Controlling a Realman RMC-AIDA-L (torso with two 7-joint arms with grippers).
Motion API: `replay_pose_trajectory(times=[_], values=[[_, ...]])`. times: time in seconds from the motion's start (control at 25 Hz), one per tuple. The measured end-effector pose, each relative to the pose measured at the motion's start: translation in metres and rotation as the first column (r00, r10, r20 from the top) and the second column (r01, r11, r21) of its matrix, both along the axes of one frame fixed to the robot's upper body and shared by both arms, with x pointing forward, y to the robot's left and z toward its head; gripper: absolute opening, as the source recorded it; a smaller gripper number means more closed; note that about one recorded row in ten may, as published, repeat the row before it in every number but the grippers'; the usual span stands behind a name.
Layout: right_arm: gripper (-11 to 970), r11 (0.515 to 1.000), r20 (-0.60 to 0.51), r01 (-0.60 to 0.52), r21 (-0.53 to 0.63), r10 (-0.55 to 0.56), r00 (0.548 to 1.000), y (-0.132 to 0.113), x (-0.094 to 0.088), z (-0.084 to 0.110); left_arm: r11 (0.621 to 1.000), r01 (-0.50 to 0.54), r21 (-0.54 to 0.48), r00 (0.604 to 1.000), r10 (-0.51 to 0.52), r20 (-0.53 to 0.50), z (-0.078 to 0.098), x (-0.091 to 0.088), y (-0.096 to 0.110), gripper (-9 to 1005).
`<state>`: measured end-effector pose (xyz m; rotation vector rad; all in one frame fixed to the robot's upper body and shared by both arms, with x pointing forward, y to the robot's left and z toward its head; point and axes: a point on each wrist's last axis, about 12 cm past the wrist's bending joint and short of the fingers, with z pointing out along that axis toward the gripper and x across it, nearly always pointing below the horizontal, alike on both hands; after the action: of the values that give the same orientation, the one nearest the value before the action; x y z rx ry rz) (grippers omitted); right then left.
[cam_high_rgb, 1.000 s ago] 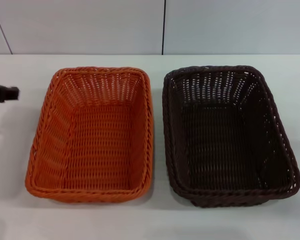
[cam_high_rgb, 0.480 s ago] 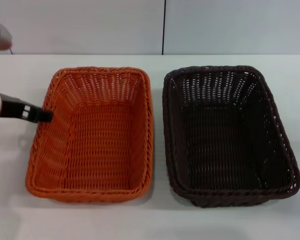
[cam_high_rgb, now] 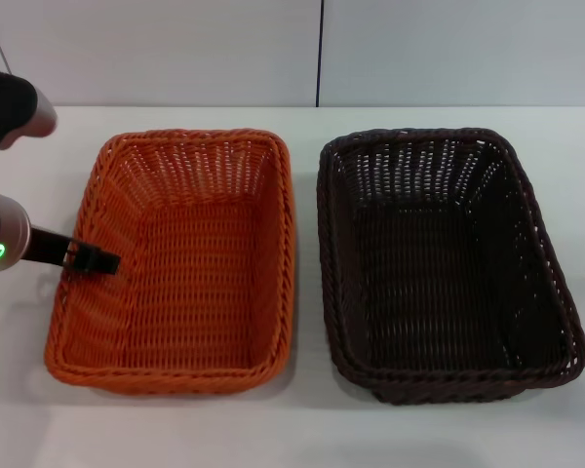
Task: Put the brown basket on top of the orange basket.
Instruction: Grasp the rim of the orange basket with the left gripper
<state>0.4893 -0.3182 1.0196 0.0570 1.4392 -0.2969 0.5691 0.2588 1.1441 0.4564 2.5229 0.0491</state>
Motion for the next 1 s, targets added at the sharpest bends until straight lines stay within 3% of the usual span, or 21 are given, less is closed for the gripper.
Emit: replay_pose_trajectory(times=[0.32, 0.6, 1.0], values=[[665, 1.0, -0.006, 0.0, -0.001, 0.0, 1.0, 0.0, 0.0, -0.001, 1.0, 0.005, 0.003, 0.999, -0.005, -0.036, -0.007, 0.003, -0.005, 709], [665, 1.0, -0.009, 0.002, -0.004, -0.002, 1.0, -0.001, -0.001, -0.001, 1.0, 0.017, 0.003, 1.0, -0.017, -0.009, -0.001, 0.001, -0.007, 681], [665, 1.0, -0.005, 0.006, -0.008, -0.006, 1.0, -0.003, -0.002, -0.001, 0.999, 0.034, 0.013, 0.999, -0.034, 0.013, 0.004, -0.002, -0.01, 387]])
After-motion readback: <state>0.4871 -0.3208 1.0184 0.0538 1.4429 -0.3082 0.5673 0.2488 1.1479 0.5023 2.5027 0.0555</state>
